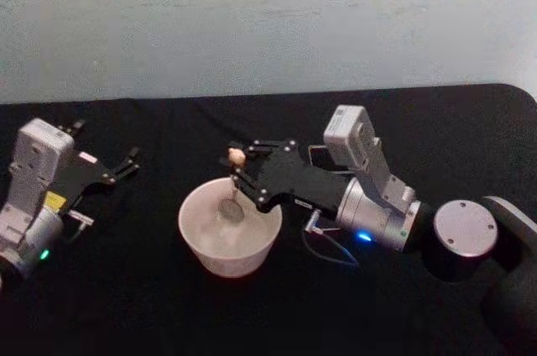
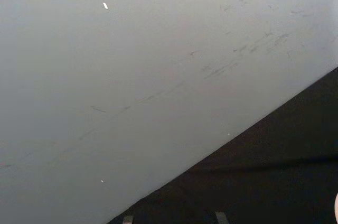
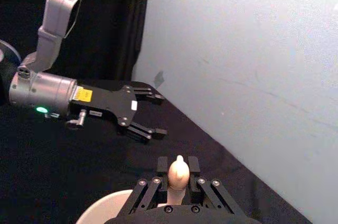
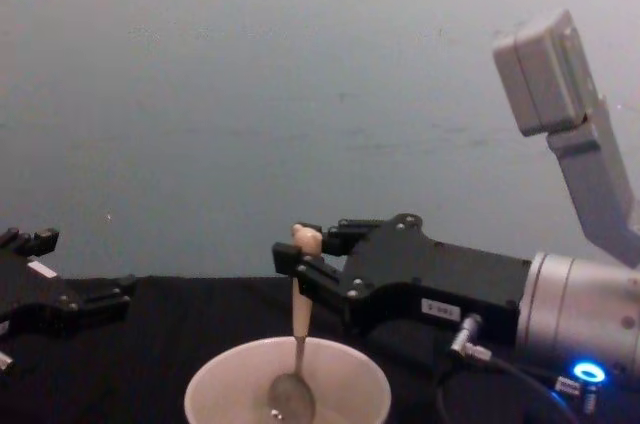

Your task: Pick up the stirring spoon with one hand, stir inside the cup, then place it back in its original position.

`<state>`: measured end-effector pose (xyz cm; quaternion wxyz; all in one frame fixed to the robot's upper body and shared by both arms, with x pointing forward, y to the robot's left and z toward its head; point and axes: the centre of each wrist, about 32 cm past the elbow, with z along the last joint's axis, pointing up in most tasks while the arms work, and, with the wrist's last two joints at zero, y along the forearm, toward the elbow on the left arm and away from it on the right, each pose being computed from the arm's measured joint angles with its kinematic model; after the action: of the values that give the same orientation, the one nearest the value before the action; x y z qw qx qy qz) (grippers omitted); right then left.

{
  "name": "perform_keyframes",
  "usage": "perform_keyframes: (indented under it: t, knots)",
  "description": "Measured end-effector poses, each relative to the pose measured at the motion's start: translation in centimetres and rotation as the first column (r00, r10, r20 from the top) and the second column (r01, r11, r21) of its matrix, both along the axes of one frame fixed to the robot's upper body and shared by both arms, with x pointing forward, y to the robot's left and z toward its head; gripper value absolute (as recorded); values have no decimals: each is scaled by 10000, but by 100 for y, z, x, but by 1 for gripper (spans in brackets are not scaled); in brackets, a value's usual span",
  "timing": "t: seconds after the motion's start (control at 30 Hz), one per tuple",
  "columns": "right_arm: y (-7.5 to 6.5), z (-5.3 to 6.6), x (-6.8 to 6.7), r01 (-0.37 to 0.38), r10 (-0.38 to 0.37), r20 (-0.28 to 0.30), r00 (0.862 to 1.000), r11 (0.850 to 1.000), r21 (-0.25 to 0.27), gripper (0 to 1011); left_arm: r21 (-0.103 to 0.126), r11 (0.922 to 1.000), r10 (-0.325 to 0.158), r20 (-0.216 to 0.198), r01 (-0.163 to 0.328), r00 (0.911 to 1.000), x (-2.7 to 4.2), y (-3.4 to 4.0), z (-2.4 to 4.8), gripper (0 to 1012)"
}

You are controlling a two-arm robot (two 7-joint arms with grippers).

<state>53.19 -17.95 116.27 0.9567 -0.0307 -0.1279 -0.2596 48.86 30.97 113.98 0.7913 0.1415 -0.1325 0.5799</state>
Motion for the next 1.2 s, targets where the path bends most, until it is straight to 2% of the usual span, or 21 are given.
perform_keyframes:
  t: [0.33,0.6,0.77,0.9,1.2]
  knots:
    - [-151,29,-52,237,-237,73,9997,9997,-6,214,0,10000,0,0,0,10000,0,0,0,1001]
    - [-251,75,-224,-248,249,-171,9995,9997,7,215,-1,10000,0,0,0,10000,0,0,0,1001]
    - [-200,75,-325,-754,754,-300,9967,9972,16,214,0,10000,0,0,0,10000,0,0,0,1001]
    - [-141,67,-342,-874,876,-342,9956,9961,81,215,-1,10000,1,0,-1,10000,0,0,0,1001]
    - [39,33,-233,-499,506,-313,9982,9985,229,214,0,10000,0,-1,0,10000,0,0,0,1002]
